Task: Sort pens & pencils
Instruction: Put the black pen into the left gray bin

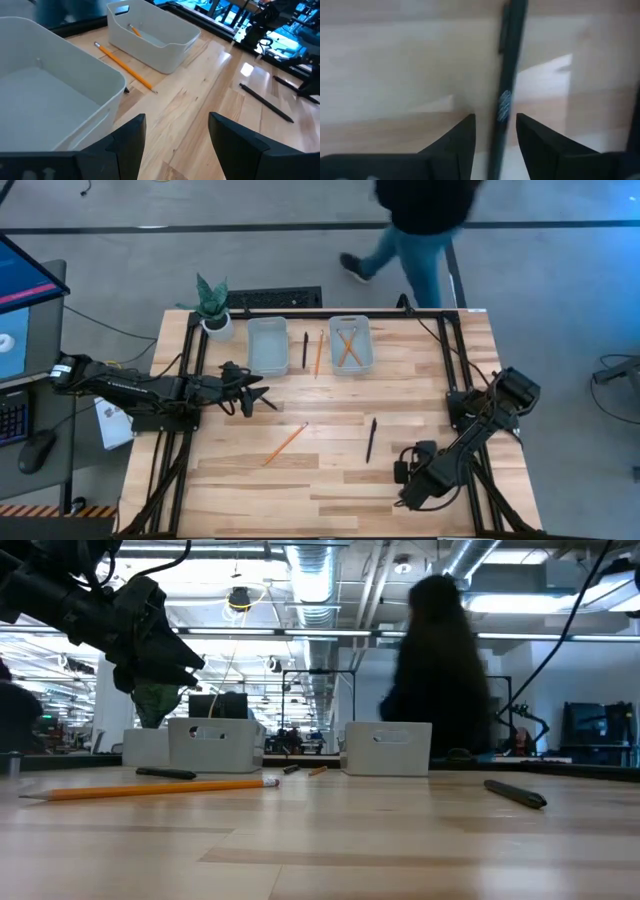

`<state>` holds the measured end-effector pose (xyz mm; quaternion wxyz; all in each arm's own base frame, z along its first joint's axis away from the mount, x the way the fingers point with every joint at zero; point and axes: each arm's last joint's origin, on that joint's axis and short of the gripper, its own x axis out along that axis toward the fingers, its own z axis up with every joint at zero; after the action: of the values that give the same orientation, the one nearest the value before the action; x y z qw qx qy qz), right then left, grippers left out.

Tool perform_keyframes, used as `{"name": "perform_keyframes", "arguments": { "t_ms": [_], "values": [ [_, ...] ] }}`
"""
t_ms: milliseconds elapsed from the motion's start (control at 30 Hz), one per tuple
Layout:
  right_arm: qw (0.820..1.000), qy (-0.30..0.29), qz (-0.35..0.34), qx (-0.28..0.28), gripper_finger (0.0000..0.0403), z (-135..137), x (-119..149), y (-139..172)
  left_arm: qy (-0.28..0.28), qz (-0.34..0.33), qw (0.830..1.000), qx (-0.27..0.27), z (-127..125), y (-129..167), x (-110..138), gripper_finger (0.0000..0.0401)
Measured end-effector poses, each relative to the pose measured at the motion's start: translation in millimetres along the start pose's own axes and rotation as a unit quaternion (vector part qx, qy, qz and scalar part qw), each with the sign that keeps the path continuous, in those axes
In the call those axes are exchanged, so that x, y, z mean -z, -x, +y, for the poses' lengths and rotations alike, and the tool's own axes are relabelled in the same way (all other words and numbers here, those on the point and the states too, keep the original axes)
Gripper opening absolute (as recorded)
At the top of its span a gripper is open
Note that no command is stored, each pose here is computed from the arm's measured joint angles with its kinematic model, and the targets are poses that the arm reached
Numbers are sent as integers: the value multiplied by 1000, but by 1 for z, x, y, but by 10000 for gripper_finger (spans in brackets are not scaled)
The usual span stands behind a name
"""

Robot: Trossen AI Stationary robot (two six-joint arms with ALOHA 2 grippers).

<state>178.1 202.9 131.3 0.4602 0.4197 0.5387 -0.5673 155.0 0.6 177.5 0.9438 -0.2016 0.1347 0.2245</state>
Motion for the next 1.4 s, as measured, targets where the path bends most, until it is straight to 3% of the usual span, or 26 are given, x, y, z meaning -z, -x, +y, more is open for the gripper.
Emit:
{"name": "perform_keyframes", "arguments": {
  "t_ms": [800,1400],
  "values": [
    [998,16,-16,-54,66,-9,-15,-9,6,-2,1000,-3,0,0,0,206],
    [998,16,-16,-54,63,-9,-15,-9,5,-3,1000,-3,0,0,0,206]
  ]
}}
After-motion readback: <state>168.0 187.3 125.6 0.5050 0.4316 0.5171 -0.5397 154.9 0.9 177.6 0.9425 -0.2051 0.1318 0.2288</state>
